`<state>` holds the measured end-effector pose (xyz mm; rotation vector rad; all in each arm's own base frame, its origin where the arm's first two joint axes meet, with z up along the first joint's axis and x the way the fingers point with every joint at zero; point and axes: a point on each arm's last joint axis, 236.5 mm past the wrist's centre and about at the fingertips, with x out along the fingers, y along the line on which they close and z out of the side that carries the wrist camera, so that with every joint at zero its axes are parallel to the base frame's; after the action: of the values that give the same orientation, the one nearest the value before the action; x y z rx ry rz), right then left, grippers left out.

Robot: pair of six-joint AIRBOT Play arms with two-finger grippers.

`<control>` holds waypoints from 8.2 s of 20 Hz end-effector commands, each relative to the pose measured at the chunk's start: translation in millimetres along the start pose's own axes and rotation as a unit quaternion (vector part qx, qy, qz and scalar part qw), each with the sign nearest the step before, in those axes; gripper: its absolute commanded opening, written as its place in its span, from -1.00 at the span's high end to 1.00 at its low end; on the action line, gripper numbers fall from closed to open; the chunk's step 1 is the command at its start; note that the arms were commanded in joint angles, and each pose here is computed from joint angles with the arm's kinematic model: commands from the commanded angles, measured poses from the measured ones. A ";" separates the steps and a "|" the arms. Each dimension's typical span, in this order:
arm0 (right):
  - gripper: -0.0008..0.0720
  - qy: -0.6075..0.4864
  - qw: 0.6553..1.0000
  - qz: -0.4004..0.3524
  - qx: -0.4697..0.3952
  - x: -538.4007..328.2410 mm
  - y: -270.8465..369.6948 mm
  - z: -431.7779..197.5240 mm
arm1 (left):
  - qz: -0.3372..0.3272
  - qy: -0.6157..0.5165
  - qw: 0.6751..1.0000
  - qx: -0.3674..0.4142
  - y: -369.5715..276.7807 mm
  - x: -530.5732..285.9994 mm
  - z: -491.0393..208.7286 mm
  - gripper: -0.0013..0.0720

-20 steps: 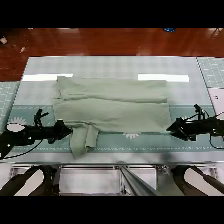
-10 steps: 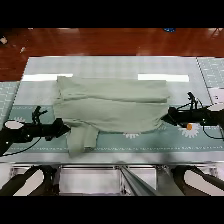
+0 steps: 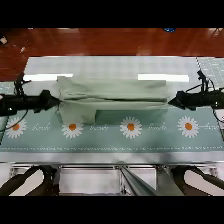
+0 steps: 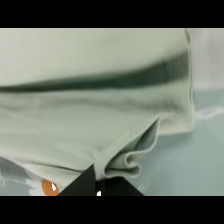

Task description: Fold the shirts.

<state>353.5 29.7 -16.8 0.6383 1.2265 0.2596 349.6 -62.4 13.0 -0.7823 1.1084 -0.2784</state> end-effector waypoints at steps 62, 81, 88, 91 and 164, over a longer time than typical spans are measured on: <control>0.91 -0.066 0.988 -0.014 -0.137 -66.7 82.9 73.7 | 0.003 -0.078 0.981 0.175 -116.4 72.6 1.6 0.92; 0.91 -0.140 0.974 0.021 -0.176 -154.4 146.0 -41.8 | -0.086 0.310 0.907 0.270 -265.2 276.2 -280.1 0.92; 0.91 -0.141 0.976 0.026 -0.167 -154.7 147.5 -41.4 | -0.094 0.273 0.921 0.261 -266.4 235.3 -169.0 0.92; 0.91 -0.152 0.975 0.040 -0.158 -155.7 154.1 -36.1 | -0.035 0.218 0.926 0.307 -238.7 176.6 -88.5 0.92; 0.91 -0.143 0.980 0.040 -0.135 -142.9 224.5 138.1 | 0.057 -0.017 0.990 0.132 -46.3 -26.7 -78.2 0.92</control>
<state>482.3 152.0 239.8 0.4612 0.8397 0.4847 276.8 -113.4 46.1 -0.4857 1.0552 -0.3077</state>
